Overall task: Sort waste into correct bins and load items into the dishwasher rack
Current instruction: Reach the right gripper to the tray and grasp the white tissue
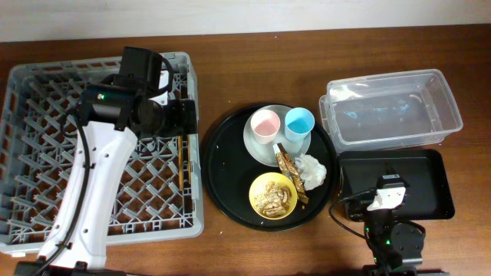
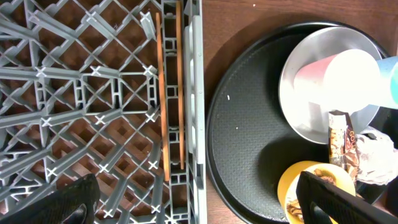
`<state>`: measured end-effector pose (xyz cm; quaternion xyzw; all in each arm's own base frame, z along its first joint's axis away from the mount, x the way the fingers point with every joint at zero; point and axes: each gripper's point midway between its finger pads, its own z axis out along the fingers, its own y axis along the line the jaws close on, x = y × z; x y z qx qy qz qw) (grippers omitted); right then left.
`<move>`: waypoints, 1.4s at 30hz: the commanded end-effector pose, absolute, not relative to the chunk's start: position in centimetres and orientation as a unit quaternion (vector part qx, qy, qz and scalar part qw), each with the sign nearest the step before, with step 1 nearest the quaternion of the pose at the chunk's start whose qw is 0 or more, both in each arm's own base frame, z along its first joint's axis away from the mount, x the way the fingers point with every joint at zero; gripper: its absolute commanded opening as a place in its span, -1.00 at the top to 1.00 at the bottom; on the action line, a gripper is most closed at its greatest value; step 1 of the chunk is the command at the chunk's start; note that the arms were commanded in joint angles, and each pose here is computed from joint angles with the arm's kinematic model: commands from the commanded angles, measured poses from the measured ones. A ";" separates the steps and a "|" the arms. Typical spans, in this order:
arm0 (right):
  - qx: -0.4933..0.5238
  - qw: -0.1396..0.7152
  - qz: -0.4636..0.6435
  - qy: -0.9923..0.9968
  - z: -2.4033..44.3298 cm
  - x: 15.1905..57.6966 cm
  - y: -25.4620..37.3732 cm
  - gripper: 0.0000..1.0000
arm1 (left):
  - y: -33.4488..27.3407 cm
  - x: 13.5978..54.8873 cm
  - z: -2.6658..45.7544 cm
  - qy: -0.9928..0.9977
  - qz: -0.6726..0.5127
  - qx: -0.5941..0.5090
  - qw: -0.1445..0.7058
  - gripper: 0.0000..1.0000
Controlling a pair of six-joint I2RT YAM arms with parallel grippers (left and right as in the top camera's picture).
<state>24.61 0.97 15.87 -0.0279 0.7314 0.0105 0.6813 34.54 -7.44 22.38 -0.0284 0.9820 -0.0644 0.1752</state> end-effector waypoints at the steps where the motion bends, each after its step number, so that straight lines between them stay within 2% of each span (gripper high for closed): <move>1: -0.022 0.680 0.011 0.733 15.6 24.6 0.8 -0.97 | -7.6 34.7 22.8 0.981 -0.071 -0.029 0.180 -0.99; 33: -0.022 0.680 0.011 0.733 15.6 24.6 0.8 -0.97 | -7.6 34.7 22.8 0.981 -0.071 -0.029 0.180 -0.99; 36: 0.003 0.684 -0.020 0.729 15.9 24.6 -0.6 -0.97 | -7.6 34.7 22.8 0.981 -0.071 -0.029 0.180 -0.99; 39: -0.017 0.691 0.056 0.720 17.0 24.5 1.8 -0.97 | -7.6 34.7 22.8 0.981 -0.071 -0.029 0.180 -0.99; 42: -0.012 0.696 0.069 0.715 19.7 23.7 2.0 -0.97 | -7.6 34.7 22.8 0.981 -0.071 -0.029 0.180 -0.99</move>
